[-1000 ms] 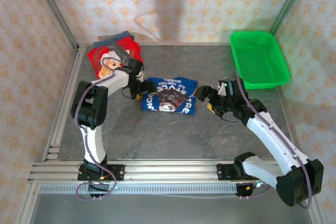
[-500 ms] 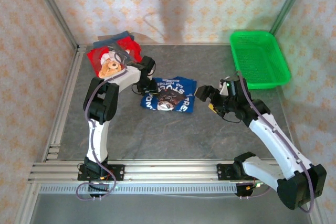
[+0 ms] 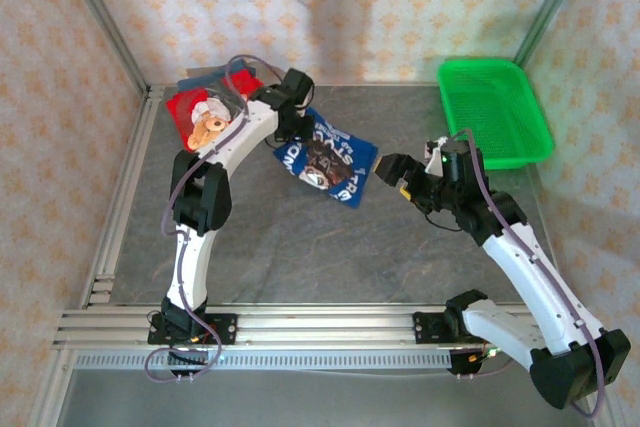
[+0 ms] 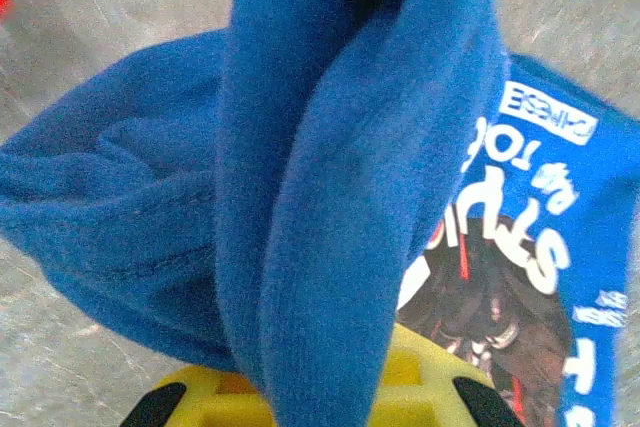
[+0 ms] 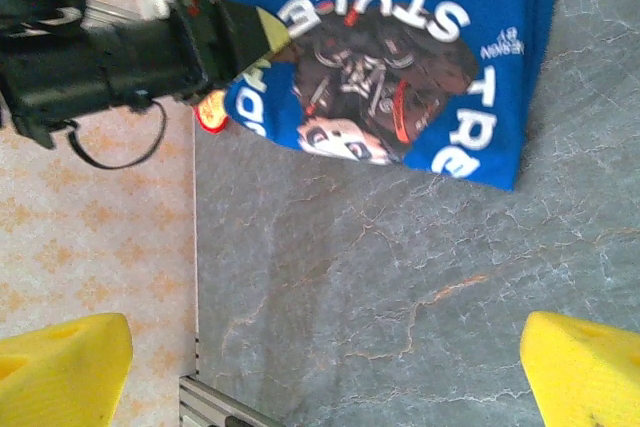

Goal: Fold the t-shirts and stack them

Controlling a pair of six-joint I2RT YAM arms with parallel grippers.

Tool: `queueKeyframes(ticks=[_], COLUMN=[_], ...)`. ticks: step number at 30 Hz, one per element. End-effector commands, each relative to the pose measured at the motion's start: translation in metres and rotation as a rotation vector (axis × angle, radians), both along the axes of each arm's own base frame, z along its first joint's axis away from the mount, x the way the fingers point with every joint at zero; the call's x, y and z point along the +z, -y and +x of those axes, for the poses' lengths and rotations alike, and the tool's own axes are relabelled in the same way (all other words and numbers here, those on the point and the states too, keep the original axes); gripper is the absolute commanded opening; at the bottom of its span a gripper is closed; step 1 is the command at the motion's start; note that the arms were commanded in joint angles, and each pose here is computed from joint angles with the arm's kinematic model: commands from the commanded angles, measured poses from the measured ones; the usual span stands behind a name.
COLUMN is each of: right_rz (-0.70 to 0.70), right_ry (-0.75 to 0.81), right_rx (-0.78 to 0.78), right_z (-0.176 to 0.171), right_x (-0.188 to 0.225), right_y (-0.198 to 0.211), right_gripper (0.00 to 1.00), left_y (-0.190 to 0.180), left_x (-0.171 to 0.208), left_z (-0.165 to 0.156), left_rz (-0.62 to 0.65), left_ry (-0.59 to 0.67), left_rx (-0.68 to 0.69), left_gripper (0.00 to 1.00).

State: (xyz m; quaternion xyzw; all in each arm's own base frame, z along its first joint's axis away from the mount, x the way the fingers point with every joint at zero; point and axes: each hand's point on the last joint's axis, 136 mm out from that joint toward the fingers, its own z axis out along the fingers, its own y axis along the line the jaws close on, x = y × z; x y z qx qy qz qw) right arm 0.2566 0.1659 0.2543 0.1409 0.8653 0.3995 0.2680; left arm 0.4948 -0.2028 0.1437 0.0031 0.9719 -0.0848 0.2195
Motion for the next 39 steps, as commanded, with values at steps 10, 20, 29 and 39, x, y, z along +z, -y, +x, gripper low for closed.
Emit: queueKeyframes(ticks=[10, 20, 29, 39], right_rz=[0.015, 0.072, 0.065, 0.066], right_ry=[0.07, 0.09, 0.058, 0.054], right_rx=[0.117, 0.042, 0.038, 0.043], right_z=[0.012, 0.055, 0.073, 0.072], right_x=[0.023, 0.03, 0.017, 0.01], right_y=[-0.012, -0.009, -0.013, -0.012], right_gripper=[0.99, 0.99, 0.99, 0.99], left_y=[-0.004, -0.028, -0.068, -0.078], left_x=[0.048, 0.098, 0.135, 0.166], left_z=[0.036, 0.081, 0.106, 0.124], left_rz=[0.038, -0.105, -0.206, -0.284], left_ry=[0.112, 0.264, 0.376, 0.49], left_rx=[0.032, 0.115, 0.223, 0.267], left_gripper=[0.0, 0.0, 0.0, 0.0])
